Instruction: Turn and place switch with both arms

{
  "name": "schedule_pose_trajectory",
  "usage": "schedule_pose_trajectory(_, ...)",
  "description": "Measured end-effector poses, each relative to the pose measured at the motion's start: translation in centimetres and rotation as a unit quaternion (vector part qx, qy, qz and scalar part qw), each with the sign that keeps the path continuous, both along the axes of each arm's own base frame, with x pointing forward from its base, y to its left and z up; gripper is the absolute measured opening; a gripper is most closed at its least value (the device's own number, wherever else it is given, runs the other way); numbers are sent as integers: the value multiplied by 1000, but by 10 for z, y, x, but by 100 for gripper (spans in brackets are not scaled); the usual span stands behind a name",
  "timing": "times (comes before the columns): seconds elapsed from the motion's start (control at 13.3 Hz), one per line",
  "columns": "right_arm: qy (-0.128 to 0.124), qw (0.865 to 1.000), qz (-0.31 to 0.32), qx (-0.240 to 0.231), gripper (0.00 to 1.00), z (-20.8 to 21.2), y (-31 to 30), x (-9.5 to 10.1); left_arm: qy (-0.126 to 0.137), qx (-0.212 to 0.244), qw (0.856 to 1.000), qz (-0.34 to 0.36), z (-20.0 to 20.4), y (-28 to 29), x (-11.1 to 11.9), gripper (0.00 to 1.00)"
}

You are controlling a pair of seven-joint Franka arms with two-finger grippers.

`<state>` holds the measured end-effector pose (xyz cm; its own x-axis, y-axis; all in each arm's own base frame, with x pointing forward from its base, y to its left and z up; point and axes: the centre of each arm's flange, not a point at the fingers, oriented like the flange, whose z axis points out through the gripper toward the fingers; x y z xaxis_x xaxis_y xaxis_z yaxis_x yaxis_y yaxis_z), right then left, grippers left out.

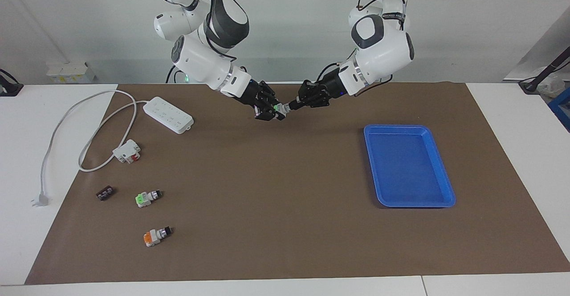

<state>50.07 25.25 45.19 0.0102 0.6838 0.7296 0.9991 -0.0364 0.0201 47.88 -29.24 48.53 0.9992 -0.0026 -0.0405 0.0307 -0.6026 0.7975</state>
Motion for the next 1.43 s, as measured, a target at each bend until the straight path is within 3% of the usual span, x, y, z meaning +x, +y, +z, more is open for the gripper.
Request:
schedule_pose_trajectory(0.38, 4, 1000, 2, -2, 42, -5, 2, -1, -89, 10, 993, -71, -2, -1, -1, 10)
schedule_pose_trajectory(0.83, 5, 1000, 4, -4, 42, -8, 6, -2, -185, 22, 971, -152, -1, -1, -2, 10)
schedule_pose_trajectory(1.05, 5, 1000, 4, -4, 42, -9, 7, -2, -203, 27, 964, -169, 0, -2, -3, 10)
schedule_pose_trajectory(1.43, 5, 1000, 5, -5, 42, -10, 8, -2, -207, 31, 962, -174, 0, -2, -3, 10)
